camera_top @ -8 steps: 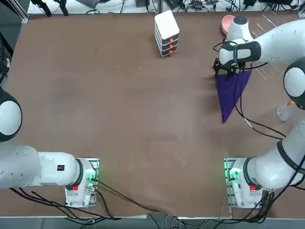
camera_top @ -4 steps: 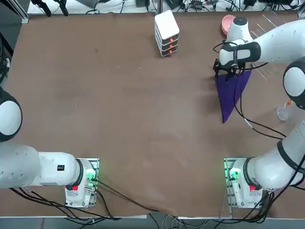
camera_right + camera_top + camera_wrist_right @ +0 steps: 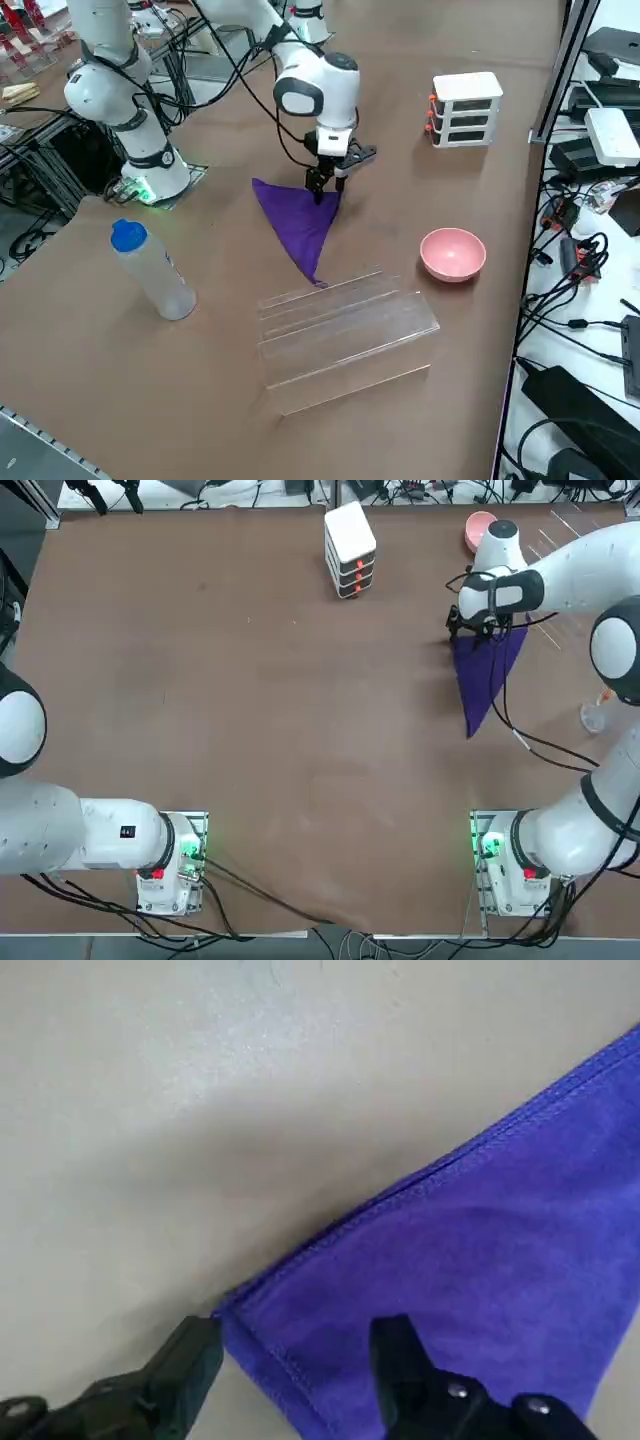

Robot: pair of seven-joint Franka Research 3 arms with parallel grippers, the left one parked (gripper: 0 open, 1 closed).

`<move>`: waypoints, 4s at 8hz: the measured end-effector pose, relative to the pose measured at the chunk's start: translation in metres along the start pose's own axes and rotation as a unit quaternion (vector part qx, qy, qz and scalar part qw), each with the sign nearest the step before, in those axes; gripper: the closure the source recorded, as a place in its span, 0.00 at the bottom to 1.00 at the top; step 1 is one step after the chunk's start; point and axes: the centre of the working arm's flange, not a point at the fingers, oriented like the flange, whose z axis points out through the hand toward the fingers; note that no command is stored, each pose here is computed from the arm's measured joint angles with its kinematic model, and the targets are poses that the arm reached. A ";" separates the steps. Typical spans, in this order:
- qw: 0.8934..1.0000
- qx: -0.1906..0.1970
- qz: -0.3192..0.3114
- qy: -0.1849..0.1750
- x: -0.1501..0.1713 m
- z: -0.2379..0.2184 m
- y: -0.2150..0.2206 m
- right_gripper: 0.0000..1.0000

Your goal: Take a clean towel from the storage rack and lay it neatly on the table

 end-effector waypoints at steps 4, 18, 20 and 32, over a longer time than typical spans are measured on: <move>1.000 0.001 0.002 0.001 0.002 0.004 0.001 0.10; 1.000 0.007 0.019 0.010 0.006 -0.003 -0.002 0.54; 1.000 0.009 0.020 0.012 0.007 -0.006 -0.003 0.54; 1.000 0.003 0.029 0.005 0.005 -0.006 -0.002 0.75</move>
